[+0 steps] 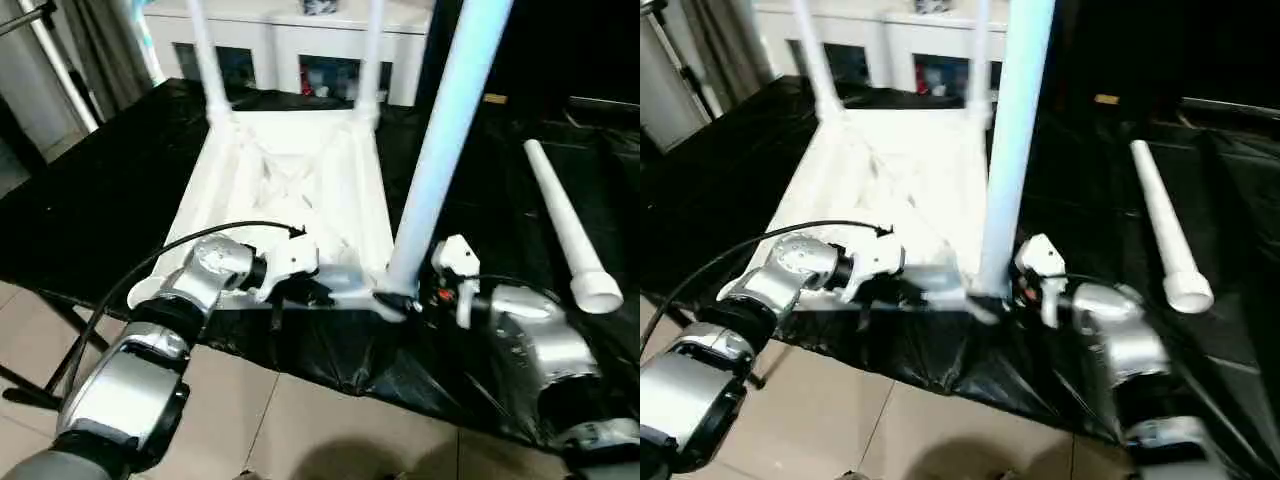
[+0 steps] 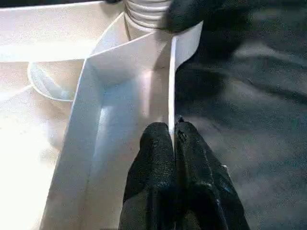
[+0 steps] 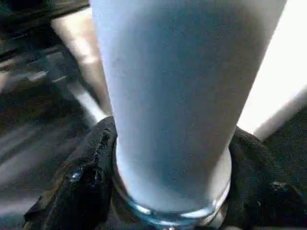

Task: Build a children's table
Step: Rotate leg to tighten

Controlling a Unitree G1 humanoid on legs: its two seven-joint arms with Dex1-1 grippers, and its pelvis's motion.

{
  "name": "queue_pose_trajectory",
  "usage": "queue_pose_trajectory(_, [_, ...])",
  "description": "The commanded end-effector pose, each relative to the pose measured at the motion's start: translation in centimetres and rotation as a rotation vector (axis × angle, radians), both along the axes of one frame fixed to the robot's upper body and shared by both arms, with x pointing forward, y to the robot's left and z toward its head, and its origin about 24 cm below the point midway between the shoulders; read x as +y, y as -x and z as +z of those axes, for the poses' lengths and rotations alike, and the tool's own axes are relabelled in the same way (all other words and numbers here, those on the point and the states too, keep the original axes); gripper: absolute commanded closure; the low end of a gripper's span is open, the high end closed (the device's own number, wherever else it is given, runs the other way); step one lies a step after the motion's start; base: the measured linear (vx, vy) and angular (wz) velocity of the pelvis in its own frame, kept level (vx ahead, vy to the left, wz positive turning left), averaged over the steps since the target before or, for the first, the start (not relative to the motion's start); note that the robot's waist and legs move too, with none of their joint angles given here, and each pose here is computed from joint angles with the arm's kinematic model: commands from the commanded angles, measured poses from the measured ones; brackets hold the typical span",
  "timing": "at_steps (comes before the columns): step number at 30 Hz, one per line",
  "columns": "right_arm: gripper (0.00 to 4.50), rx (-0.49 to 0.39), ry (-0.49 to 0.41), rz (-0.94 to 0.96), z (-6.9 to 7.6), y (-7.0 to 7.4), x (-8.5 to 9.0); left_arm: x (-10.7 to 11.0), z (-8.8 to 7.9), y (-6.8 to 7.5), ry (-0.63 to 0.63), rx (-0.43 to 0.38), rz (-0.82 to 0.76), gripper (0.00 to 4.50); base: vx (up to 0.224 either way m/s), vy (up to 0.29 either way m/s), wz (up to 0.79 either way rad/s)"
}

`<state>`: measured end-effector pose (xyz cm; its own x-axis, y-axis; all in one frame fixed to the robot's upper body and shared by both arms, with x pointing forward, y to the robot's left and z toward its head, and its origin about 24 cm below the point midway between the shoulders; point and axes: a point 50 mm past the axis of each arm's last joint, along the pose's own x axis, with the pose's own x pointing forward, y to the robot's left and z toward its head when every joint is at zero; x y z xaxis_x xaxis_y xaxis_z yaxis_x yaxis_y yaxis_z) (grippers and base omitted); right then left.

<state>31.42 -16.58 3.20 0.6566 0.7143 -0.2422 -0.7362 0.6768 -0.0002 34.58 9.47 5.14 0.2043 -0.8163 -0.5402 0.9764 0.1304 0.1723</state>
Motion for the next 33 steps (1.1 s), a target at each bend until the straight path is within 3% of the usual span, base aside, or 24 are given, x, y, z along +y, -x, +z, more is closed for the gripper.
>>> queue_pose_trajectory(1, [1.76,-0.002,0.022,-0.133,-0.9,-0.5,0.9,-1.9,0.5,-0.7,0.040,-0.046,0.093,4.50,0.000,0.000,0.00])
queue_pose_trajectory(5, [1.77,0.013,0.020,-0.281,-1.6,-0.8,2.1,-4.2,0.3,-0.6,0.074,-0.051,0.153,4.50,0.000,0.000,0.00])
queue_pose_trajectory(10, [1.77,-0.040,0.029,-0.361,-1.3,-1.5,3.9,-6.3,0.1,0.1,0.099,-0.059,0.128,4.50,0.000,0.000,0.00])
queue_pose_trajectory(12, [1.21,-0.067,0.013,-0.392,-0.9,-1.8,3.7,-6.3,0.1,0.1,0.087,-0.072,0.113,4.50,0.000,0.000,0.00])
queue_pose_trajectory(18, [0.58,-0.102,0.017,-0.284,-0.1,-1.8,2.6,-4.9,0.2,0.1,0.067,-0.088,0.062,4.50,0.000,0.000,0.00])
queue_pose_trajectory(21, [0.58,-0.126,0.087,-0.199,0.1,-1.6,1.2,-3.6,0.1,0.3,0.053,-0.064,0.006,4.50,0.000,0.000,0.00])
queue_pose_trajectory(26, [0.58,-0.117,0.083,-0.048,0.9,-1.1,-0.3,-1.9,0.1,0.4,0.065,-0.015,-0.039,4.50,0.000,0.000,0.00])
queue_pose_trajectory(33, [0.58,-0.022,0.086,0.265,1.5,0.5,-1.3,0.2,0.6,0.6,0.039,0.036,-0.134,4.50,0.000,0.000,0.00])
